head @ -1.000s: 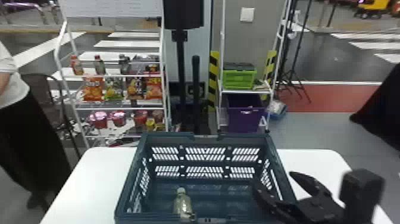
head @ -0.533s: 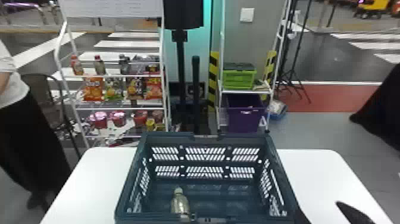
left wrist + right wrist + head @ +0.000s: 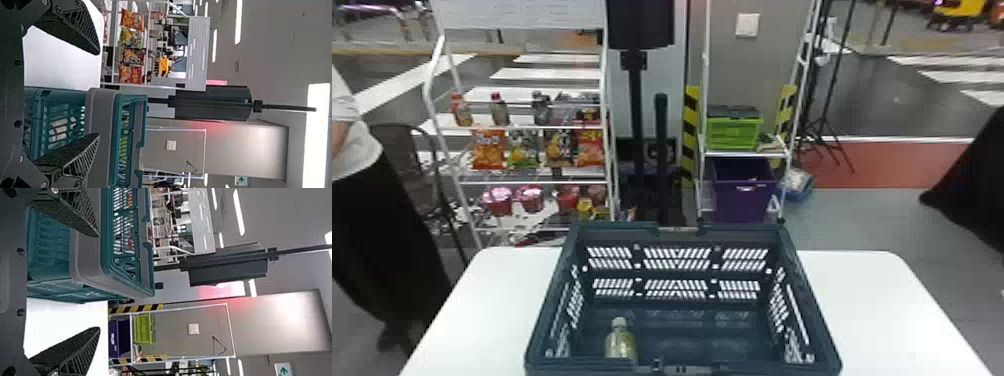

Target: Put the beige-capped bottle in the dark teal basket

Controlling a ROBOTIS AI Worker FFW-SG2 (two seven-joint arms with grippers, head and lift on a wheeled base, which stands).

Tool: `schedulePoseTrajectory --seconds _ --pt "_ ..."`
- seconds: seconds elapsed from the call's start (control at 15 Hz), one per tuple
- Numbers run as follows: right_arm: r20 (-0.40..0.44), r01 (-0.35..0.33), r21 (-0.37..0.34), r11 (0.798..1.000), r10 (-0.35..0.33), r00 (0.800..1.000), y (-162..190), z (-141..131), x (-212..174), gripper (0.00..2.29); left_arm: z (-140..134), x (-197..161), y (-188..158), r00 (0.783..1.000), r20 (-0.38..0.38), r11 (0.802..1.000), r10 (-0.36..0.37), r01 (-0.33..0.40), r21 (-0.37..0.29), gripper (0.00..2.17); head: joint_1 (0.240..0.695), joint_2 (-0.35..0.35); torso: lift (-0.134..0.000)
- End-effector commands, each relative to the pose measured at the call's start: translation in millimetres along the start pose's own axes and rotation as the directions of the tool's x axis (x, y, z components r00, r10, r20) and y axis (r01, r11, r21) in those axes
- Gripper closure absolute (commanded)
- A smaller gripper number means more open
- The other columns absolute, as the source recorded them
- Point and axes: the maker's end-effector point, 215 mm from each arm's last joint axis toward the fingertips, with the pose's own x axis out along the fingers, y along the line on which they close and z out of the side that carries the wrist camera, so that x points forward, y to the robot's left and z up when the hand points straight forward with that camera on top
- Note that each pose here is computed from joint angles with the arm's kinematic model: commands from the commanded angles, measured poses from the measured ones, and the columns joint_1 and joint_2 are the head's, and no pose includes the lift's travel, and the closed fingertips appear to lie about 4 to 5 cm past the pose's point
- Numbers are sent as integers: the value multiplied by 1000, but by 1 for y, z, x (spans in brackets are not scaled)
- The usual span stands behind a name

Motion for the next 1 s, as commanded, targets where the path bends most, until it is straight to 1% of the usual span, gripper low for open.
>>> schedulePoseTrajectory --seconds 0.0,0.33,0.93 --pt "-1 17 -1 1000 -17 1000 -8 -4 -10 33 -1 1 -2 1000 -5 1000 -2 2 5 151 499 0 0" --pt "-6 27 4 1000 -27 1000 -16 -5 -17 33 -3 1 -7 1000 -11 1000 -8 8 0 151 499 0 0" --pt "-13 26 4 1000 -26 1000 -17 -7 -17 33 -1 1 -8 1000 -11 1000 -11 11 4 151 499 0 0"
